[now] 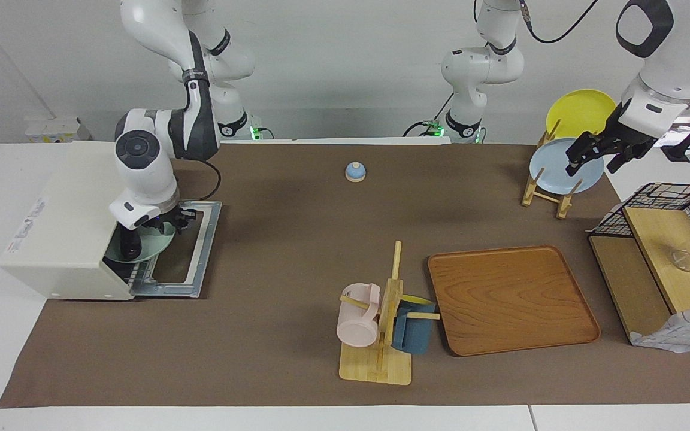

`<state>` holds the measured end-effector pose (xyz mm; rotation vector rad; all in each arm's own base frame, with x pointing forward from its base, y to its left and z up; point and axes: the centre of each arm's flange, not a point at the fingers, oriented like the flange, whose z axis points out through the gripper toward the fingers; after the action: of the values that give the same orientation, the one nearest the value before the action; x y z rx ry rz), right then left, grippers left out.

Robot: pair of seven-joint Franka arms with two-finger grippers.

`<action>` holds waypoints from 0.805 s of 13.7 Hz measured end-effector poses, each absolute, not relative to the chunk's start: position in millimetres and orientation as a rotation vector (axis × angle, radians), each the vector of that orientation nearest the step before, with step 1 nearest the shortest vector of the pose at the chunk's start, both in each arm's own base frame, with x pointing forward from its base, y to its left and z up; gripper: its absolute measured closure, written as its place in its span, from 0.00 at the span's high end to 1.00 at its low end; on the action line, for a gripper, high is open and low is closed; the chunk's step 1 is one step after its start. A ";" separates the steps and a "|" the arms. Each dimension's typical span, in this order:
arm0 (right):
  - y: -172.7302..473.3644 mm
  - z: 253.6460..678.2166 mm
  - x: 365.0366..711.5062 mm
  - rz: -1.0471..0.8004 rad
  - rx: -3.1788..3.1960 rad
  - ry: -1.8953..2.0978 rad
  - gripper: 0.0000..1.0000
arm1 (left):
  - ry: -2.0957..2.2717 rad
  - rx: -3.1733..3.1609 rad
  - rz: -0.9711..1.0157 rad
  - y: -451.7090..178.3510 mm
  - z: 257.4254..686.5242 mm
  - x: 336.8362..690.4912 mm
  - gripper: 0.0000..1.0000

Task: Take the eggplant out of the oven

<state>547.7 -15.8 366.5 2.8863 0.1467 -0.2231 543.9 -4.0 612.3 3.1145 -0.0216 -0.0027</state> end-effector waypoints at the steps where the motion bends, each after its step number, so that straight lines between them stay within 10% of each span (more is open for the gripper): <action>1: -13.7 365.8 547.5 -0.222 2.884 0.157 0.13 | -0.022 3.115 -0.003 -4.0 612.3 543.9 1.00; 6: 44.5 390.2 558.2 -0.176 2.857 0.240 0.02 | -0.022 3.115 -0.008 -4.0 611.9 543.5 1.00; 11: 246.6 437.7 556.1 -0.148 2.896 0.047 0.02 | -0.022 3.115 -0.011 -4.0 611.8 543.3 1.00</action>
<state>556.1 246.6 437.7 2.8956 0.0473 -0.1479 543.3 -4.0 611.8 3.1145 -0.0217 -0.0113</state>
